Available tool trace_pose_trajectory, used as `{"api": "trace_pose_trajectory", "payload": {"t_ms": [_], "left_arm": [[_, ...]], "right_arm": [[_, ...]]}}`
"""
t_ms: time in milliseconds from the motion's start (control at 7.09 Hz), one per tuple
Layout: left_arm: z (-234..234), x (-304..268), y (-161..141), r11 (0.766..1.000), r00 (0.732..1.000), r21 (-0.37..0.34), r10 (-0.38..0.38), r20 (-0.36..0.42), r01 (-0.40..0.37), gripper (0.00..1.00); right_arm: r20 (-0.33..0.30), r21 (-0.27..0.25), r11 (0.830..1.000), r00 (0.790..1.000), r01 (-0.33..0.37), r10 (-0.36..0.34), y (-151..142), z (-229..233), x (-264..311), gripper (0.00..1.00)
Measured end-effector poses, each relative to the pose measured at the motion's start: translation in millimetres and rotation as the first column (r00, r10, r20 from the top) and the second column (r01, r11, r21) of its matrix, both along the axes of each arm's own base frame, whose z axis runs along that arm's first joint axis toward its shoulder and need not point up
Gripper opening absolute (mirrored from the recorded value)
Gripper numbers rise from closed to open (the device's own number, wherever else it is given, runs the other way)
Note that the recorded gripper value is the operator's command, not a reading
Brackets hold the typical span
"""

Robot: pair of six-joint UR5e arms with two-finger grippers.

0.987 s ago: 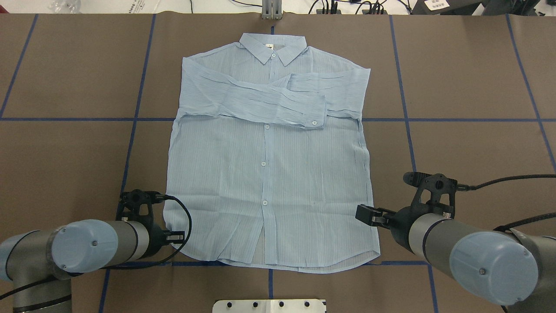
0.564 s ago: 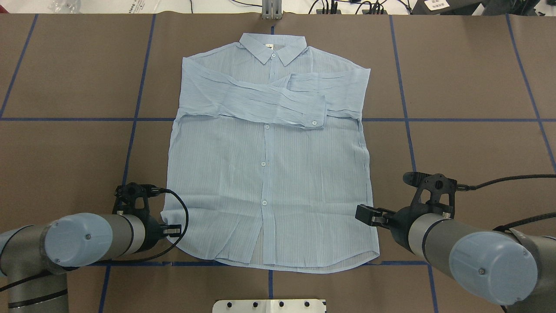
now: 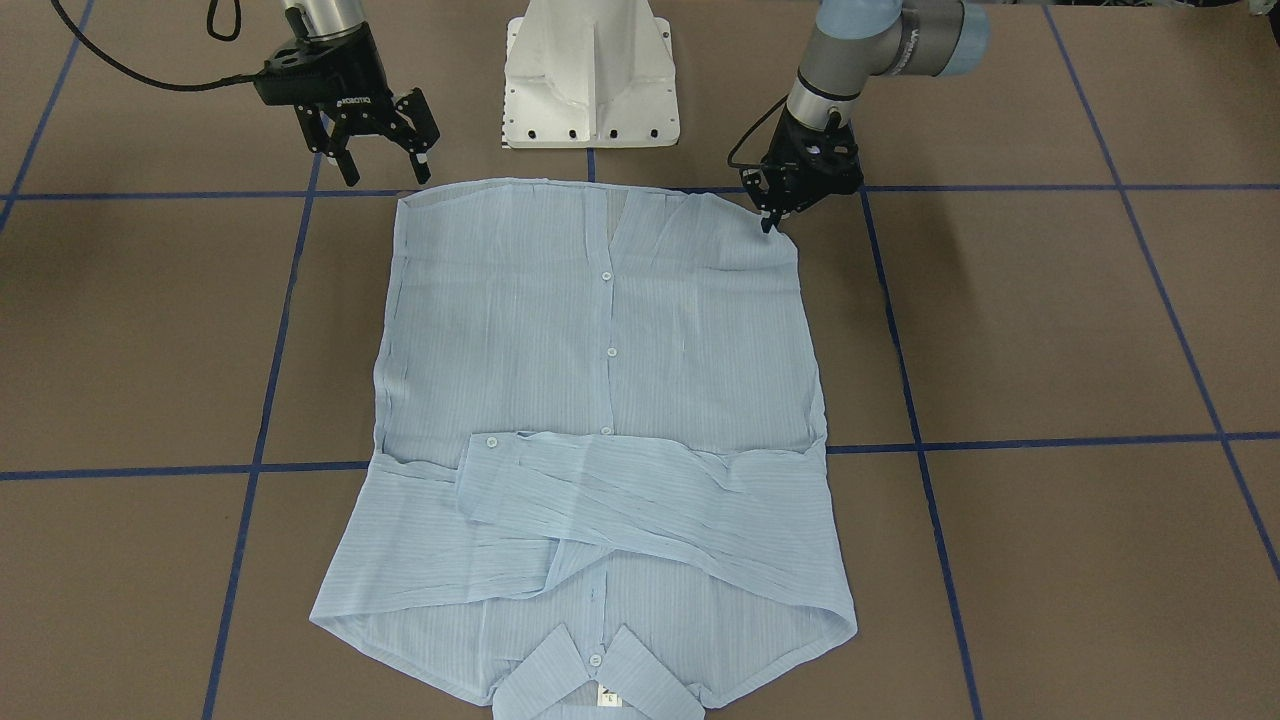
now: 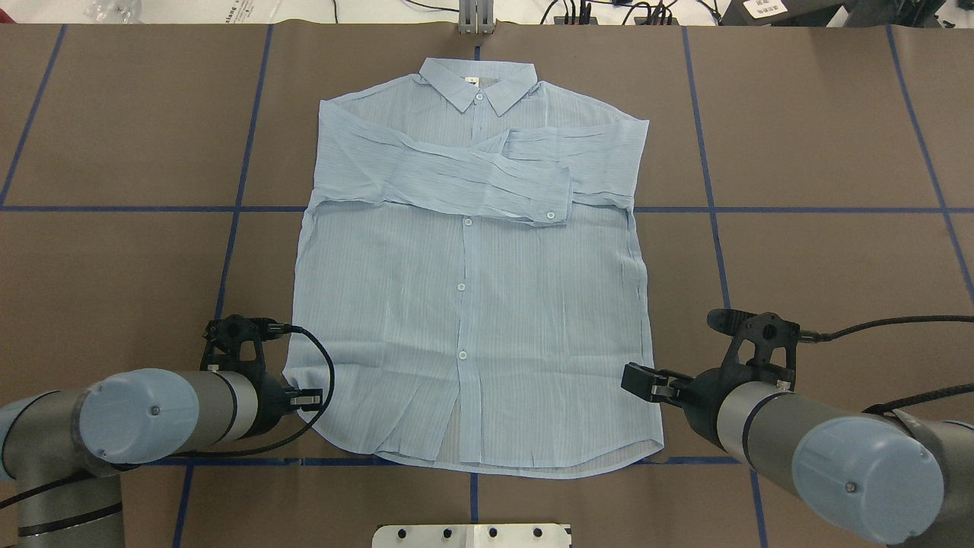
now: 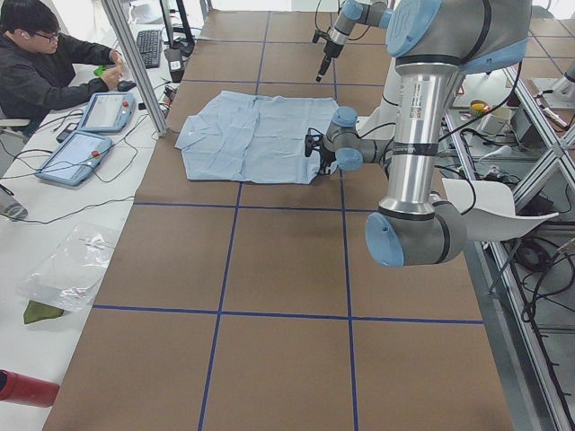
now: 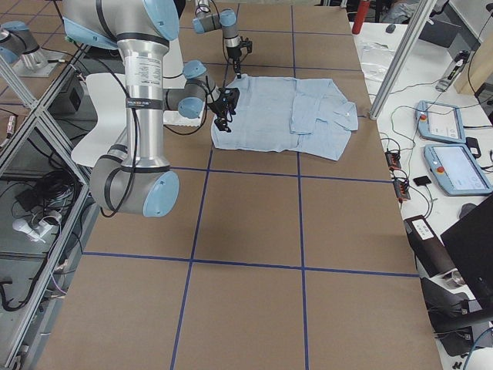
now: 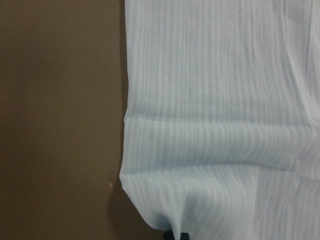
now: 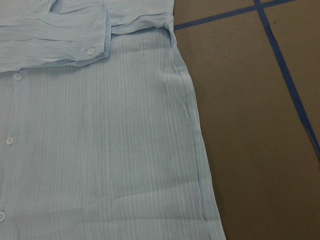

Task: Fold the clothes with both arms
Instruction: 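Adjust both grippers at the hem corners and grasp the hem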

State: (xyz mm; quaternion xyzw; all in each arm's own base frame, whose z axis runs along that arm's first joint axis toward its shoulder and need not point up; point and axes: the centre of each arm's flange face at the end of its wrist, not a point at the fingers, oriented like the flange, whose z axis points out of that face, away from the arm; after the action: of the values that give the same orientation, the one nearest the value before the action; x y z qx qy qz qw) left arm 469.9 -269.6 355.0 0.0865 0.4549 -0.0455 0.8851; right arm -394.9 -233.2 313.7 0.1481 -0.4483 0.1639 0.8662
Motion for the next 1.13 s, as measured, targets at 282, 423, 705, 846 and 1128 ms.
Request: {"api": "trace_pose_trajectory", "payload": {"t_ms": [282, 423, 705, 846, 1128], "left_arm": [[-11, 2, 0, 1.000, 1.000, 0.006, 0.000, -0.023, 0.000, 0.00], [-15, 2, 0, 1.000, 1.000, 0.010, -0.001, -0.030, 0.002, 0.00], [-22, 2, 0, 1.000, 0.999, 0.018, -0.006, -0.045, 0.006, 0.00], [-23, 2, 1, 1.000, 0.999, 0.022, -0.008, -0.046, 0.009, 0.00], [-27, 3, 1, 0.999, 0.999, 0.035, -0.018, -0.051, 0.020, 0.00]], "right_arm": [[0.006, -0.001, 1.000, 1.000, -0.027, 0.027, 17, 24, -1, 0.73], [0.006, -0.013, 0.998, 0.999, -0.054, 0.054, 27, 36, -5, 0.65], [0.022, -0.036, 0.994, 0.995, -0.100, 0.101, 45, 58, -21, 0.51], [0.029, -0.039, 0.992, 0.993, -0.116, 0.117, 51, 70, -30, 0.46], [0.022, -0.040, 0.990, 0.991, -0.132, 0.133, 62, 88, -41, 0.43]]}}
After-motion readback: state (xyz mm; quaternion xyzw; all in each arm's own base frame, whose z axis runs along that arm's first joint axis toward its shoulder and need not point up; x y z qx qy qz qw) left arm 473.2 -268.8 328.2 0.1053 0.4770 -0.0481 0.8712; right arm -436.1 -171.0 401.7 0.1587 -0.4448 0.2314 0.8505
